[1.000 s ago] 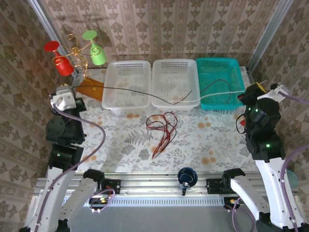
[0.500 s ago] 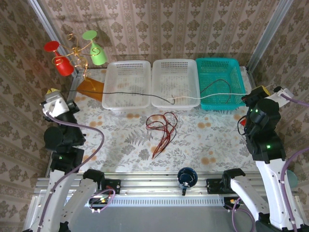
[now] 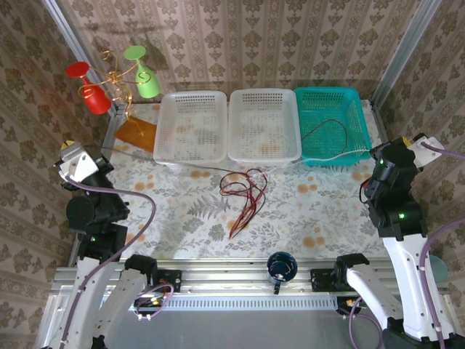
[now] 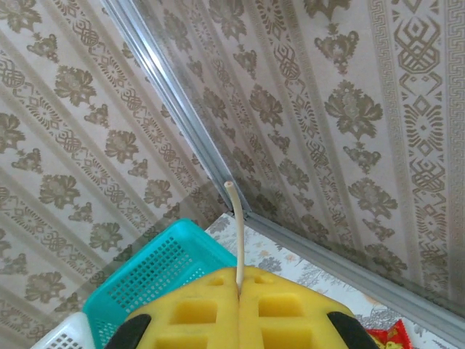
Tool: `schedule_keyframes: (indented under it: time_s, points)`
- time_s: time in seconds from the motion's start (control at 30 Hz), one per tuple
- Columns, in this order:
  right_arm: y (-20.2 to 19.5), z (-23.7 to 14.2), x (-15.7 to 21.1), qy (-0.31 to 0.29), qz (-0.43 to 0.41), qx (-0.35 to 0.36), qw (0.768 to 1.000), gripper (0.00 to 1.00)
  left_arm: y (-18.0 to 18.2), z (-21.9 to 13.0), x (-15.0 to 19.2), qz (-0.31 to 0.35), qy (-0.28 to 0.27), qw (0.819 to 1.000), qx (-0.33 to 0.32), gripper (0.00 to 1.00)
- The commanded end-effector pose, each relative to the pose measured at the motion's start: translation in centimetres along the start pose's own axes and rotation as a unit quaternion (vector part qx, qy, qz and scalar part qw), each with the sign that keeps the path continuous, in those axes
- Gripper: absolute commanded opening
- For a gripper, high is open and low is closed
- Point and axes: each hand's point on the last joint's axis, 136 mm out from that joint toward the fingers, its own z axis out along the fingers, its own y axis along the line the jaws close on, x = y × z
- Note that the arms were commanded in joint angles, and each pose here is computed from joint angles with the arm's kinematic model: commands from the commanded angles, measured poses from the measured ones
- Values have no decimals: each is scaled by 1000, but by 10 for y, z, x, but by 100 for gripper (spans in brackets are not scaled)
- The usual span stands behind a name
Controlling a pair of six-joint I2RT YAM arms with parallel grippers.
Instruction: Untangle the cables
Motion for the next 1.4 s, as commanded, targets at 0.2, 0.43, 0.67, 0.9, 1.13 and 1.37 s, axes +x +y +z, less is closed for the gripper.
schedule_keyframes:
  time_s: [0.2, 0.43, 0.67, 0.9, 1.13, 1.37]
  points:
    - [-28, 13, -6, -30, -93, 91, 991, 0, 0, 4, 31, 43, 49, 998, -10, 0]
    - [-63, 25, -8, -39, -135, 162, 977, 0, 25, 7, 58, 61, 78, 993, -64, 0]
    - [-90, 37, 3, -13, -119, 191, 974, 0, 38, 12, 105, 57, 146, 986, -63, 0]
    - [-107, 44, 8, -2, -121, 213, 969, 0, 54, 13, 161, 78, 207, 971, -90, 0]
    - [-90, 49, 27, 36, -93, 149, 984, 0, 37, 14, 180, 23, 229, 973, -38, 0]
    - [-14, 33, 39, 104, 2, -58, 993, 0, -31, 4, 136, -42, 197, 972, 120, 0]
